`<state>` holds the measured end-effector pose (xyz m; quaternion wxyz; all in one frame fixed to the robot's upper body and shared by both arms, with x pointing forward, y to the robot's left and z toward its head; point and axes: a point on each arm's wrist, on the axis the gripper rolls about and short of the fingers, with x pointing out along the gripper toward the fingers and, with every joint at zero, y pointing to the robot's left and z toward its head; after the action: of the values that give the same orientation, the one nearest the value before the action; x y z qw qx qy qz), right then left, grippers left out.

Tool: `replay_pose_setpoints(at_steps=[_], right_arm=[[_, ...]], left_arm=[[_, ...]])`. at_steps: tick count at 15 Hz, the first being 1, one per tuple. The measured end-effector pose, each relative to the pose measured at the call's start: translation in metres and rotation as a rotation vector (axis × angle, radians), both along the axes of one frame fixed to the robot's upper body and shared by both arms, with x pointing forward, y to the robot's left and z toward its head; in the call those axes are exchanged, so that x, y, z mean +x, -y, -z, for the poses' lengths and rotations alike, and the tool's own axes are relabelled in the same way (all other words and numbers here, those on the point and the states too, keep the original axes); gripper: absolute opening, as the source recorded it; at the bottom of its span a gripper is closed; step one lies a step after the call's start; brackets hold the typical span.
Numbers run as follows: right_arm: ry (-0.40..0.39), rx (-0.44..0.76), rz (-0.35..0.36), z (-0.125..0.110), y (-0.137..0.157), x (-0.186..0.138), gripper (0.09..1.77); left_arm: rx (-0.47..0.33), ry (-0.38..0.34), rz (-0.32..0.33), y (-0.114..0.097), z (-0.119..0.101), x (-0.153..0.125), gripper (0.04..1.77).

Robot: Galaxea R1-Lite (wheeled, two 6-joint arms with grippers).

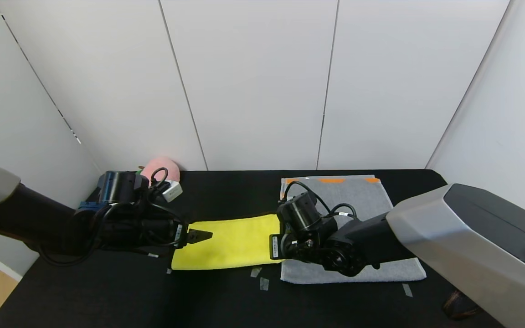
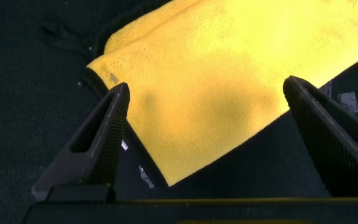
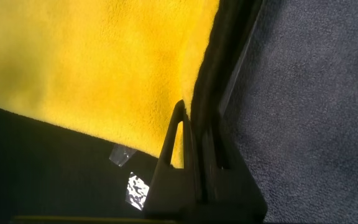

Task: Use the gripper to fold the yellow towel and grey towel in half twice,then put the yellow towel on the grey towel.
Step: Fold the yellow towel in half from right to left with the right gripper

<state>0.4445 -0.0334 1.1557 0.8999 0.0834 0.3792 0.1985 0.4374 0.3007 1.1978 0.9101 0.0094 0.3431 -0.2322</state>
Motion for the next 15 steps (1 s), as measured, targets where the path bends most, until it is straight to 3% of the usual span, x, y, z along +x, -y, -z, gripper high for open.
replay_pose_setpoints(at_steps=[7, 15], right_arm=[[0.031, 0.026, 0.014, -0.02, 0.007, 0.001, 0.15], [0.098, 0.077, 0.109, -0.055, 0.045, 0.025, 0.15]], left_arm=[[0.0, 0.002, -0.002, 0.0, 0.0, 0.0, 1.72], [0.0, 0.0, -0.001, 0.0, 0.0, 0.0, 1.72]])
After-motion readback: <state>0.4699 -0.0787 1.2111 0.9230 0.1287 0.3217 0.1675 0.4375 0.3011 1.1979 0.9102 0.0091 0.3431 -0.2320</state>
